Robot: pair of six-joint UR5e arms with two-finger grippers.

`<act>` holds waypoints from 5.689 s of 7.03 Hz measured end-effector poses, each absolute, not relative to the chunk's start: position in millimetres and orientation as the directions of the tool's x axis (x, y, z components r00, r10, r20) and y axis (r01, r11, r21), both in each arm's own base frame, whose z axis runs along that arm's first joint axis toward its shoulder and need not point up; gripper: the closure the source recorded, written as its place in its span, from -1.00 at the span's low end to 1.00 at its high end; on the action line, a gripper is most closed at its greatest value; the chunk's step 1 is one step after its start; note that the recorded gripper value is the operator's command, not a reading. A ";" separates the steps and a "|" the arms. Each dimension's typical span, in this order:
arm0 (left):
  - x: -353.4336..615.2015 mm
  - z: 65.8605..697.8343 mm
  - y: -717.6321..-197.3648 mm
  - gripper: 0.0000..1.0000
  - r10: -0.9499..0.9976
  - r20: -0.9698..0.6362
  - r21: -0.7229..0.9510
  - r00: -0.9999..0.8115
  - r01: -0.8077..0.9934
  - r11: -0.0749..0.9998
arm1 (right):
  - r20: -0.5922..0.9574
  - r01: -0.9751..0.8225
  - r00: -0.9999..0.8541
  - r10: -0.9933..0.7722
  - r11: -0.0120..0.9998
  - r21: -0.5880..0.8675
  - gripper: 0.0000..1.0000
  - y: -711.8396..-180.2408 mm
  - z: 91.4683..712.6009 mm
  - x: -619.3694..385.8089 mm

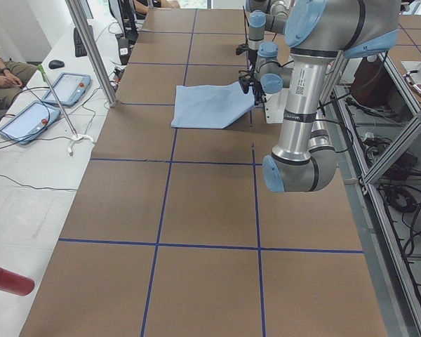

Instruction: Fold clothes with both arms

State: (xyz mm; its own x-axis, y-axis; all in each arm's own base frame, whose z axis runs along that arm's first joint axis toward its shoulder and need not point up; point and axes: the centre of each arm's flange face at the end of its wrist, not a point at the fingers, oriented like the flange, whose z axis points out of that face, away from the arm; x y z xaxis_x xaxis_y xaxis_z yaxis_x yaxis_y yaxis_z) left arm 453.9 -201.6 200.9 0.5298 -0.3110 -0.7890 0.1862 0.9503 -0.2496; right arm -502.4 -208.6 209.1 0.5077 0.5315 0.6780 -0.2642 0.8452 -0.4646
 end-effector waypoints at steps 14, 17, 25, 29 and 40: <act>496.6 247.5 -509.1 1.00 -0.290 -0.839 -0.076 0.460 0.429 0.900 | 0.672 -0.496 0.392 0.628 0.759 -0.420 0.93 -524.4 226.6 -538.7; 497.7 274.7 -571.3 -1.00 -0.318 -0.835 -0.071 0.448 0.486 0.871 | 0.640 -0.533 0.439 0.631 0.756 -0.380 -1.00 -593.6 241.4 -536.2; 445.8 282.4 -589.3 -1.00 -0.221 -0.865 -0.018 0.451 0.413 0.911 | 0.648 -0.409 0.530 0.546 0.835 -0.369 -1.00 -596.2 223.5 -539.1; 409.5 274.4 -570.2 -1.00 -0.165 -0.888 0.022 0.430 0.398 0.917 | 0.587 -0.282 0.708 0.392 0.920 -0.274 -1.00 -553.4 224.5 -580.6; 405.1 264.2 -561.6 -1.00 -0.154 -0.898 0.029 0.411 0.405 0.914 | 0.510 -0.081 0.855 0.092 0.996 -0.043 -1.00 -609.8 273.3 -545.8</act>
State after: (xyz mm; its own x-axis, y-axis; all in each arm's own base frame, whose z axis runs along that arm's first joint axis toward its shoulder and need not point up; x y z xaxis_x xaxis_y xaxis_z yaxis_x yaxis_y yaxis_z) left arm 405.1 -561.6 264.2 0.4111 -0.1542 -0.8985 0.4052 0.9138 0.0286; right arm -545.8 -609.8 273.3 0.8554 0.0917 0.5098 -0.0812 0.9958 -0.0428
